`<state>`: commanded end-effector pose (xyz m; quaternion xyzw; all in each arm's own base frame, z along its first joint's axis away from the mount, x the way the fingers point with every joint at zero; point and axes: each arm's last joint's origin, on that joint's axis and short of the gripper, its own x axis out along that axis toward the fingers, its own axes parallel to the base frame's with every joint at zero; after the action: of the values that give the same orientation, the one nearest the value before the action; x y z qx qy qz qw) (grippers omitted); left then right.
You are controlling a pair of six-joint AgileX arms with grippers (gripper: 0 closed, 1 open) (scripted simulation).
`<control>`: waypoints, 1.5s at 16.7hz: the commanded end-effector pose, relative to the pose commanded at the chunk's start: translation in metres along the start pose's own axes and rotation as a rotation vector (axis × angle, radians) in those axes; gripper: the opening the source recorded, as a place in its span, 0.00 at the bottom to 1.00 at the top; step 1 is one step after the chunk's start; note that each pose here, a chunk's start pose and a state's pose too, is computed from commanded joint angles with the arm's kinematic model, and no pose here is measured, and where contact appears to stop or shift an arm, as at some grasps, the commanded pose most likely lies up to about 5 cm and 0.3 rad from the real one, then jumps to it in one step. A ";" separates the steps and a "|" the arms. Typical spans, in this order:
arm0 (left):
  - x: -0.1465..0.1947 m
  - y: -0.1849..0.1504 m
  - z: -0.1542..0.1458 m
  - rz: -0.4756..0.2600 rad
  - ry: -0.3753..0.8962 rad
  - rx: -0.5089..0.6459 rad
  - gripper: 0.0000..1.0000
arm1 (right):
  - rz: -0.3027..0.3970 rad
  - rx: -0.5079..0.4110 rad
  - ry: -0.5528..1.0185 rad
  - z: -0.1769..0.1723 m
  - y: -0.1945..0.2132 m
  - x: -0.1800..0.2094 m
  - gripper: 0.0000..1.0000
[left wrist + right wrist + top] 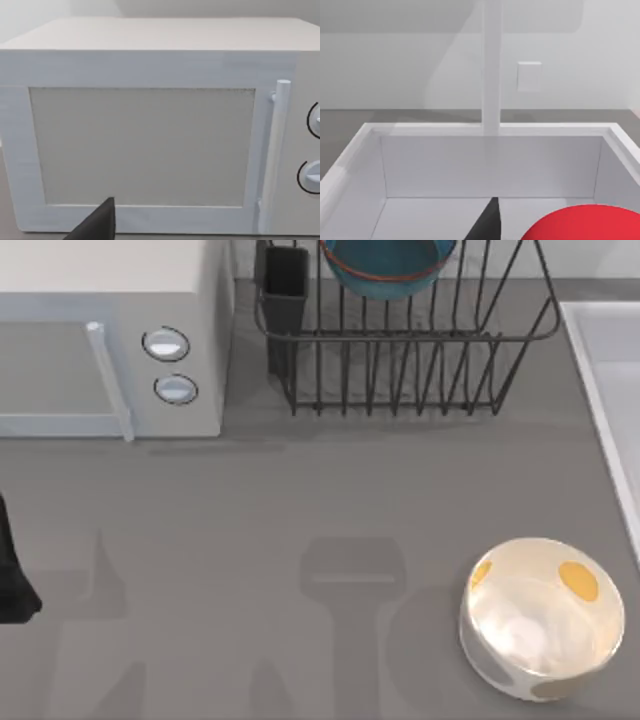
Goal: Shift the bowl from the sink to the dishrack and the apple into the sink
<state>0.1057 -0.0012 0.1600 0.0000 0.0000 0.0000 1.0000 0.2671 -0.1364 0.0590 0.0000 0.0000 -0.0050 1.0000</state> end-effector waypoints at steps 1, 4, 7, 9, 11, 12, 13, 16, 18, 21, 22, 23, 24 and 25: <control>0.000 0.000 0.000 0.000 0.000 0.000 1.00 | 0.000 0.000 0.000 0.000 0.000 0.000 0.53; 0.000 0.000 0.000 0.000 0.000 0.000 1.00 | 0.000 0.000 0.000 0.000 0.000 0.000 0.75; 0.000 0.000 0.000 0.000 0.000 0.000 1.00 | 0.000 0.000 0.000 0.000 0.000 0.000 0.98; 0.000 0.000 0.000 0.000 0.000 0.000 1.00 | 0.000 0.000 0.000 0.000 0.000 0.000 1.00; 0.000 0.000 0.000 0.000 0.000 0.000 1.00 | 0.000 0.000 0.000 0.000 0.000 0.000 1.00; 0.000 0.000 0.000 0.000 0.000 0.000 1.00 | 0.000 0.000 0.000 0.000 0.000 0.000 1.00; 0.000 0.000 0.000 0.000 0.000 0.000 1.00 | 0.000 0.000 0.000 0.000 0.000 0.000 1.00; 0.000 0.000 0.000 0.000 0.000 0.000 1.00 | 0.000 0.000 -0.001 0.000 0.000 0.000 1.00; 0.000 0.000 0.000 0.000 0.000 0.000 1.00 | -0.003 0.004 0.005 0.001 0.000 0.000 1.00; 0.000 0.000 0.000 0.000 0.000 0.000 1.00 | -0.025 0.035 0.044 0.009 0.006 -0.005 1.00; 0.000 0.000 0.000 0.000 0.000 0.000 1.00 | -0.033 0.049 0.060 0.014 0.009 -0.007 1.00; 0.000 0.000 0.000 0.000 0.000 0.000 1.00 | -0.040 0.063 0.077 0.021 0.013 -0.010 1.00; 0.000 0.000 0.000 0.000 0.000 0.000 1.00 | -0.046 0.078 0.096 0.027 0.018 -0.013 1.00; 0.000 0.000 0.000 0.000 0.000 0.000 1.00 | -0.050 0.093 0.118 0.034 0.024 -0.016 1.00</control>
<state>0.1057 -0.0012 0.1600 0.0000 0.0000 0.0000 1.0000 0.2510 -0.1124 0.0927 0.0468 0.0587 -0.0299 0.9967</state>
